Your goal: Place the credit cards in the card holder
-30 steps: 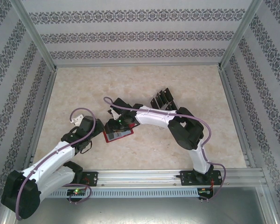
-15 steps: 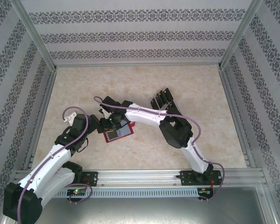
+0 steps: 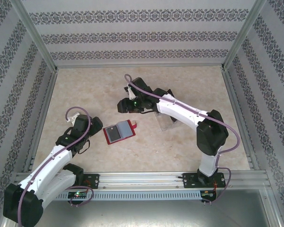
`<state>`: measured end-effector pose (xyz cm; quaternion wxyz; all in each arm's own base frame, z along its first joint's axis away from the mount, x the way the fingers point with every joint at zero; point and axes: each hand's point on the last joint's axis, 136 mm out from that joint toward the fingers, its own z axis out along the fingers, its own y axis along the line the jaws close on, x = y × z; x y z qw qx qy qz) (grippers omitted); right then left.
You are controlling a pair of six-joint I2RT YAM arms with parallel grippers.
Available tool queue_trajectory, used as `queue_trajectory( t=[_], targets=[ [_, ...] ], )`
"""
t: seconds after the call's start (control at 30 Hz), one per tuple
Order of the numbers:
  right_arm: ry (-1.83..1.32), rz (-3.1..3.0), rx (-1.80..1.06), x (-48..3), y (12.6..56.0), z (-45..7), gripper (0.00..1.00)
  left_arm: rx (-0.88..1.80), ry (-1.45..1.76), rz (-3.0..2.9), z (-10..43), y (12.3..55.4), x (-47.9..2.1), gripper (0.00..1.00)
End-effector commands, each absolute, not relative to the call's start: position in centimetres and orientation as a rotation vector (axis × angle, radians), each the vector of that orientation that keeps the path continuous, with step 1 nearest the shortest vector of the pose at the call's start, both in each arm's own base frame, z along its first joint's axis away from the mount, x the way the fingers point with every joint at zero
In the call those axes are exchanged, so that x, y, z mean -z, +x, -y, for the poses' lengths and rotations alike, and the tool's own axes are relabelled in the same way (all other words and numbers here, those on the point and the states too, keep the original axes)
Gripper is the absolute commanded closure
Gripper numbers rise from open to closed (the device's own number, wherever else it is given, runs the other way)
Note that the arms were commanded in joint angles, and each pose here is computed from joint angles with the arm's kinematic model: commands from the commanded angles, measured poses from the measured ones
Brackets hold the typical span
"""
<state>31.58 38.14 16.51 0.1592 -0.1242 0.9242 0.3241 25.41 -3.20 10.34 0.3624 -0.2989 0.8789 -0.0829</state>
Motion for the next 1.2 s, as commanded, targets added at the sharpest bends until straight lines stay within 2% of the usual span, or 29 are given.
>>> queue_trajectory(
  t=[0.0,0.23,0.4,0.83,1.17],
  targets=[
    [-0.414,-2.761,-0.793,-10.9,29.7,-37.3,0.47,0.193,-0.730,-2.306,3.3,25.2,-10.1,0.00],
    [-0.461,-2.843,-0.761,-6.7,26.9,-37.9,0.47,0.190,-0.712,-2.326,3.5,25.2,-9.9,0.00],
    [-0.456,-2.872,-0.728,-5.1,26.5,-37.9,0.47,0.198,-0.712,-2.332,3.7,25.2,-9.6,0.00],
    [-0.458,-2.924,-0.683,-2.6,26.5,-37.8,0.47,0.208,-0.715,-2.329,3.8,25.2,-9.2,0.00],
    [-0.506,-2.925,-0.816,-3.4,25.4,-40.4,0.47,0.220,-0.719,-2.327,3.9,25.3,-9.0,0.00]
  ],
)
